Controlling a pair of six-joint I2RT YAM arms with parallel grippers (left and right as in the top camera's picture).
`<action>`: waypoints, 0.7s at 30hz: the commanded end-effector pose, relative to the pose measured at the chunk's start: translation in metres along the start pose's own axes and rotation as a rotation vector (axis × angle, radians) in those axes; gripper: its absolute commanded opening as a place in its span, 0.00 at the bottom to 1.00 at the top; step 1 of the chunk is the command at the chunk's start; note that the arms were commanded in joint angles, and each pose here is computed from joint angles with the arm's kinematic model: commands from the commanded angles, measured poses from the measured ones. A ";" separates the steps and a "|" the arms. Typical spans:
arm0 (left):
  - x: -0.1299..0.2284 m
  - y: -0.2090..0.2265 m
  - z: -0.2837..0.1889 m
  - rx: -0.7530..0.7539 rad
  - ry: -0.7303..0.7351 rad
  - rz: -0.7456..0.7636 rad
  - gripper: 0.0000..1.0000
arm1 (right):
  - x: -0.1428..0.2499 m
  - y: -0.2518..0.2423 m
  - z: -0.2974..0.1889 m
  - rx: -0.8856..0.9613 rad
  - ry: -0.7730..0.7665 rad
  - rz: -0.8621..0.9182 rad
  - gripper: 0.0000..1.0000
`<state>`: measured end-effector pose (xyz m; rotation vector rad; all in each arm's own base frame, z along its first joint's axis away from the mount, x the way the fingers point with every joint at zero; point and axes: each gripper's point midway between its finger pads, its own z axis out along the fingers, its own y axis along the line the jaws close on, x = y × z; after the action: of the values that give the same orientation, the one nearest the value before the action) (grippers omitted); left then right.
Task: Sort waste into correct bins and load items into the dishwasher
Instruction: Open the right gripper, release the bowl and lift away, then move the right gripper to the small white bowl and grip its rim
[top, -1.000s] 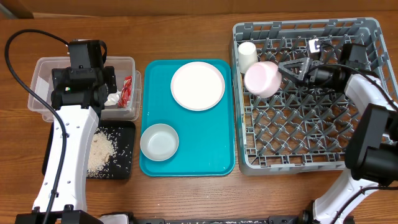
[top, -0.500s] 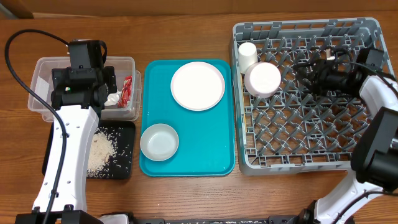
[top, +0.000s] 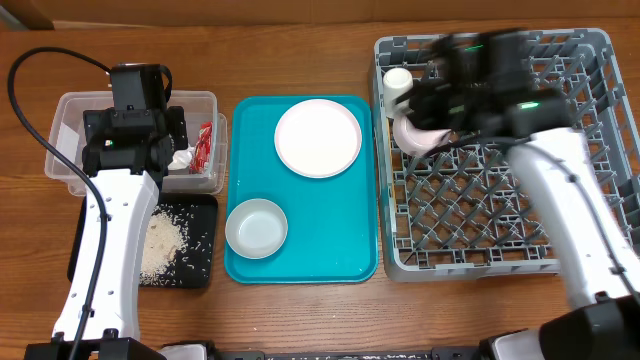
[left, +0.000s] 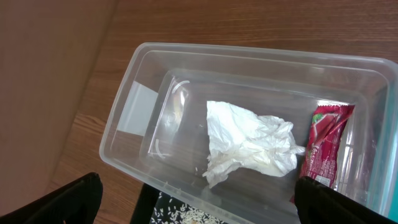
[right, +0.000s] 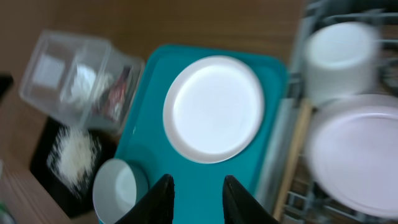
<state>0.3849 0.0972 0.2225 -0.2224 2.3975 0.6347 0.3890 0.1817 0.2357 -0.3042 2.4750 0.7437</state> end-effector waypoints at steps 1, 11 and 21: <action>-0.008 0.007 -0.006 -0.017 -0.025 0.003 1.00 | 0.022 0.029 0.035 0.058 0.072 -0.165 0.28; -0.008 0.007 -0.006 -0.016 -0.025 0.003 1.00 | 0.136 0.152 0.120 -0.121 0.330 -0.521 0.28; -0.008 0.007 -0.006 -0.016 -0.025 0.003 1.00 | 0.193 0.189 0.142 -0.154 0.419 -0.669 0.10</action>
<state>0.3849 0.0972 0.2225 -0.2224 2.3975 0.6347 0.2221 0.4034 0.1166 -1.3472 2.4592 0.6504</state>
